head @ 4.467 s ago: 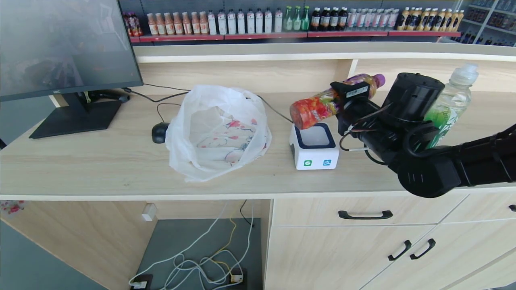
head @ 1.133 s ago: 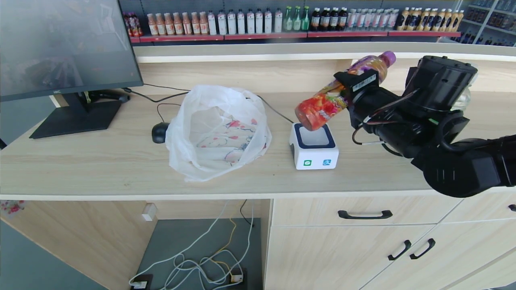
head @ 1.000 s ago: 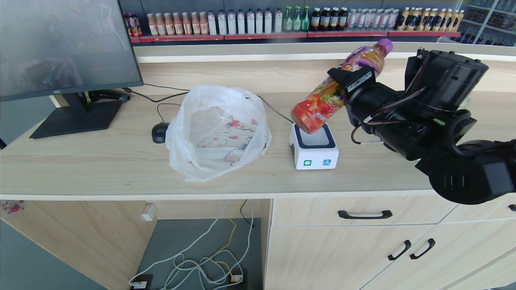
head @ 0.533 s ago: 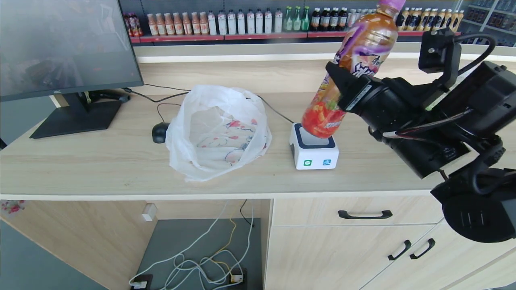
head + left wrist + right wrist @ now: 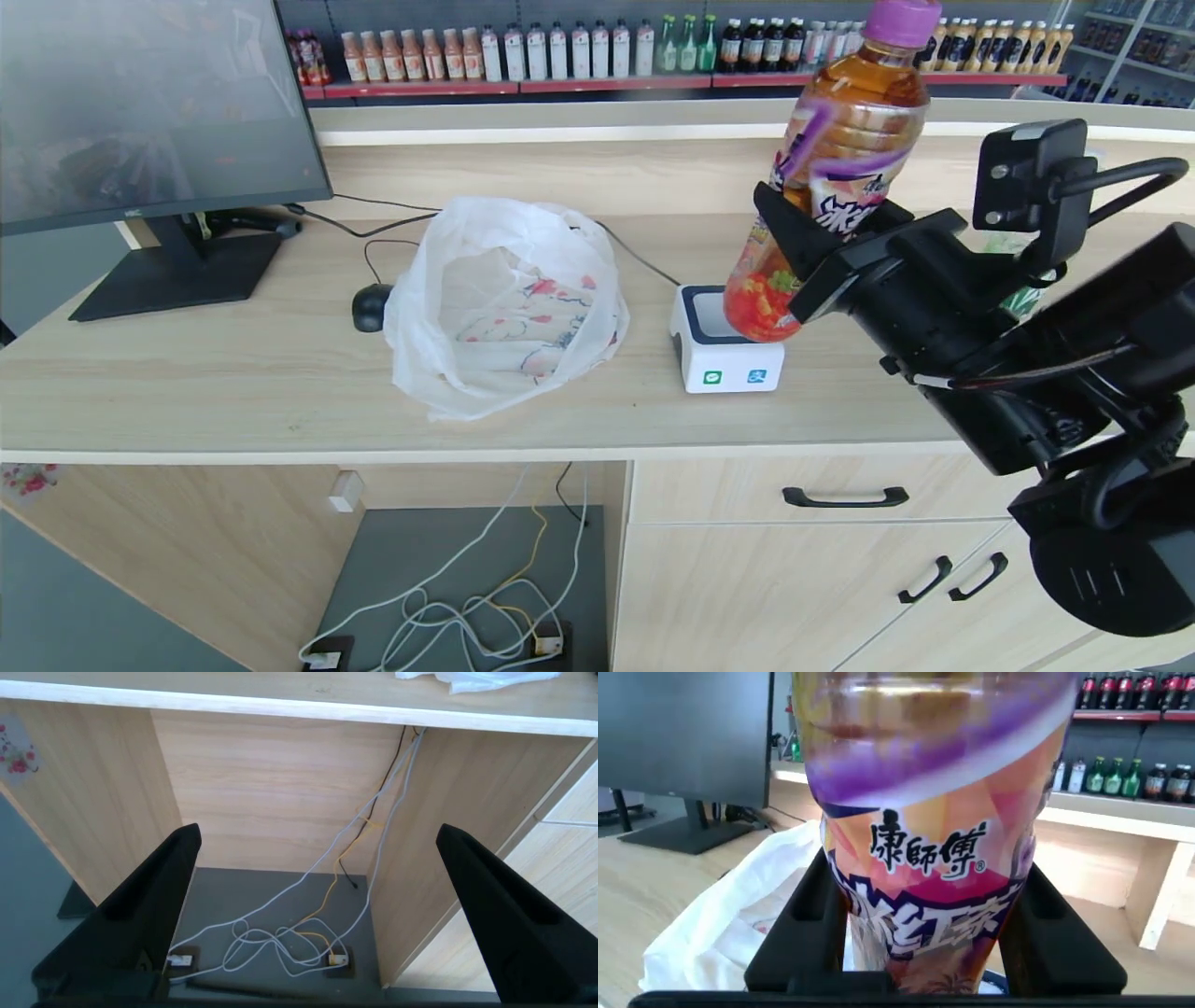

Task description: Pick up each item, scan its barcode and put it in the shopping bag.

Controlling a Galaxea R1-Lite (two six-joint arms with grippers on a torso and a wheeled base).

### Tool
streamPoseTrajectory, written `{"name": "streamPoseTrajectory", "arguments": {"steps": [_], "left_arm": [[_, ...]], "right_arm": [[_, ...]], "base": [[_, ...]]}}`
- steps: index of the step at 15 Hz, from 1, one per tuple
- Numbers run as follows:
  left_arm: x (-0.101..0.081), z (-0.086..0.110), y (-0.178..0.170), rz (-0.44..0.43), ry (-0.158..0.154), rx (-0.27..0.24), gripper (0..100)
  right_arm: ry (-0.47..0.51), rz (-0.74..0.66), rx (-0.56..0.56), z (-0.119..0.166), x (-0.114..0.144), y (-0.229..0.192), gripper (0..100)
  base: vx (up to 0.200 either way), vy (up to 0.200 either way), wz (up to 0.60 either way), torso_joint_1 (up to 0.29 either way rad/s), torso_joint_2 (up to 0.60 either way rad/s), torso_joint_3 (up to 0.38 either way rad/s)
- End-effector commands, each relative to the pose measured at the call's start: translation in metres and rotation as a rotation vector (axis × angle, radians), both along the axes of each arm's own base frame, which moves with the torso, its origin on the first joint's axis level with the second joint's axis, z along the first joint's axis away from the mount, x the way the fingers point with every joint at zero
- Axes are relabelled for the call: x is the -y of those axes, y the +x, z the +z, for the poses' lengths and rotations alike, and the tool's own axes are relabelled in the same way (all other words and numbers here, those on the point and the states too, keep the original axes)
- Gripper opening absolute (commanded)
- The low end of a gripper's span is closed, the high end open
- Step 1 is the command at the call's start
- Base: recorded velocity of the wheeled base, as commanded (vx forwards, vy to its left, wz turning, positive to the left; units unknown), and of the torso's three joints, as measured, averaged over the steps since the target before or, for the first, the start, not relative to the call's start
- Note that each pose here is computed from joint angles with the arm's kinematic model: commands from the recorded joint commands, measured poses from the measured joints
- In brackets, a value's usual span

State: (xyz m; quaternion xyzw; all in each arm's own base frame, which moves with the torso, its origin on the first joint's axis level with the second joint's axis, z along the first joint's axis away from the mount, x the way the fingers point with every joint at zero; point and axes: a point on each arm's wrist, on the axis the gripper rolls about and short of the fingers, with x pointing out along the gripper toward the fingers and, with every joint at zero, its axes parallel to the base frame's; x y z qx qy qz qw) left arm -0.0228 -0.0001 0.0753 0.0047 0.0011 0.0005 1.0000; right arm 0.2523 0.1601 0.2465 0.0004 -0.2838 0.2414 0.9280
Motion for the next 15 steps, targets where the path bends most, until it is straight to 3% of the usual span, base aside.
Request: {"name": "streamPoseTrajectory", "arguments": {"steps": [1,5,9,15], "left_arm": [[0.000,0.000,0.000,0.002,0.000,0.001,100],[0.000,0.000,0.000,0.000,-0.006,0.001,100],[0.000,0.000,0.000,0.002,-0.006,0.001,100],[0.000,0.000,0.000,0.002,-0.006,0.001,100]], "right_arm": [[-0.008,-0.003,-0.005,-0.005,0.000,0.004,0],[0.024,-0.030,0.011,0.002,0.013,0.002,0],[0.064,-0.131,0.021,0.008,0.045,0.008,0],[0.076,-0.126,0.020,0.008,0.043,0.014,0]], "base": [[0.000,0.000,0.00,0.000,0.00,0.000],[0.000,0.000,0.00,0.000,0.00,0.000],[0.000,0.200,0.00,0.004,0.01,0.000],[0.000,0.200,0.00,0.007,0.00,0.002]]}}
